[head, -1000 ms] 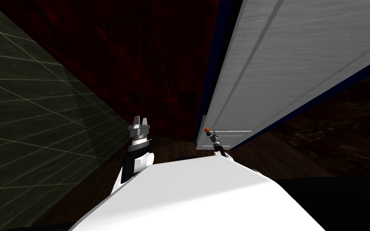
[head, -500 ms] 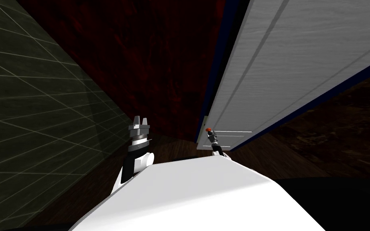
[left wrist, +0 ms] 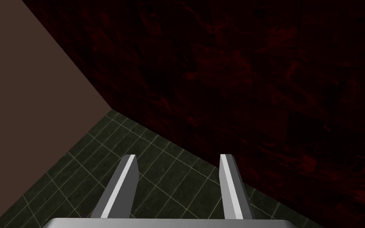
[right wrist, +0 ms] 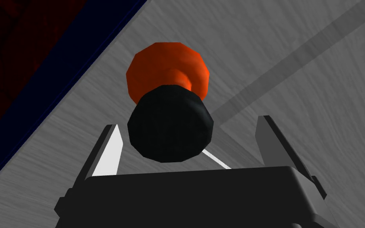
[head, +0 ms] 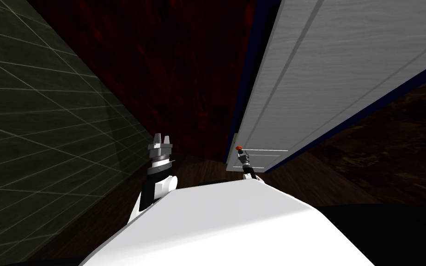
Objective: Pull the door open
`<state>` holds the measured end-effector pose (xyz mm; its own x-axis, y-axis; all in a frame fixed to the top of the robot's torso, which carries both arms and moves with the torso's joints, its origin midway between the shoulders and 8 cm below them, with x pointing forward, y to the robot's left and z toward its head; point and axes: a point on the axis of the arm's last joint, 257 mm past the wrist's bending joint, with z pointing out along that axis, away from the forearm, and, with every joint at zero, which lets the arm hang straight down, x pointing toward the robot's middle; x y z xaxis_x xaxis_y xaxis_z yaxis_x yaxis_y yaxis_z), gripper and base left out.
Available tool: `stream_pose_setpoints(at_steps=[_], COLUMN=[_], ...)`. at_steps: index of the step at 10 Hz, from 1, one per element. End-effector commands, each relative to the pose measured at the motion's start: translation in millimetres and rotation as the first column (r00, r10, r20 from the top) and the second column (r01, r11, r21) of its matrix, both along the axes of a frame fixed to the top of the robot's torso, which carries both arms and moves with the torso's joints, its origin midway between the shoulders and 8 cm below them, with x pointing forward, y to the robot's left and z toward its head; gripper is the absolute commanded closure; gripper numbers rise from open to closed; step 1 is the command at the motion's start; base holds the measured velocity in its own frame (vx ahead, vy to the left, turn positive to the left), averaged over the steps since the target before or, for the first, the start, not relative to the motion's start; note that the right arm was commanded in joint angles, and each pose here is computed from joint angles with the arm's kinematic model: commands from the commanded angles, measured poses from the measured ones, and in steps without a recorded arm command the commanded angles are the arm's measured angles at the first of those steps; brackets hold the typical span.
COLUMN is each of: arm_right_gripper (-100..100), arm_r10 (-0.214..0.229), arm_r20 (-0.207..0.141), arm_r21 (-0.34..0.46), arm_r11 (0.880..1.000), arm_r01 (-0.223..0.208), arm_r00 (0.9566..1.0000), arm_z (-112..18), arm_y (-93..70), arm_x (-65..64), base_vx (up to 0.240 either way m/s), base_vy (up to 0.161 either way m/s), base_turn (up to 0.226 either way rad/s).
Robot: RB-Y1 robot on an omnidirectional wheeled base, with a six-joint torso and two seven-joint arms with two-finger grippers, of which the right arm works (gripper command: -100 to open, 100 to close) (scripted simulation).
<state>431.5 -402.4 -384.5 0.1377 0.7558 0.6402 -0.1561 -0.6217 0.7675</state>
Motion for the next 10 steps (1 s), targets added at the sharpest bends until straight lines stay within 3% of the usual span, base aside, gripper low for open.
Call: stream_pose_setpoints(at_steps=[1,5,7,8,9,10], arm_right_gripper=[-100,-100,-100,-100,-100,-100], arm_r10=[0.0,-0.001,-0.004,-0.005,-0.007,-0.007], arm_r20=[0.012,0.032,0.049,0.052,0.06,0.061], arm_r21=[0.063,0.167,0.257,0.271,0.317,0.322], arm_r11=[0.998,0.986,0.966,0.963,0.948,0.947], arm_r01=[-0.001,-0.004,-0.008,-0.009,-0.012,-0.013], arm_r00=[0.9999,0.9995,0.9988,0.9987,0.9982,0.9981], arm_z=[-0.4,-1.0,-1.7,-1.7,-2.1,-2.1], arm_y=[3.0,8.4,14.1,14.1,17.1,17.1], arm_x=[1.3,3.8,6.2,6.2,7.4,7.4], base_vx=[-0.056,-0.06,-0.066,-0.059,-0.055,-0.046], base_vy=[-0.012,-0.014,-0.019,-0.017,-0.016,-0.009], base_turn=[0.022,0.022,0.032,0.013,0.017,0.014])
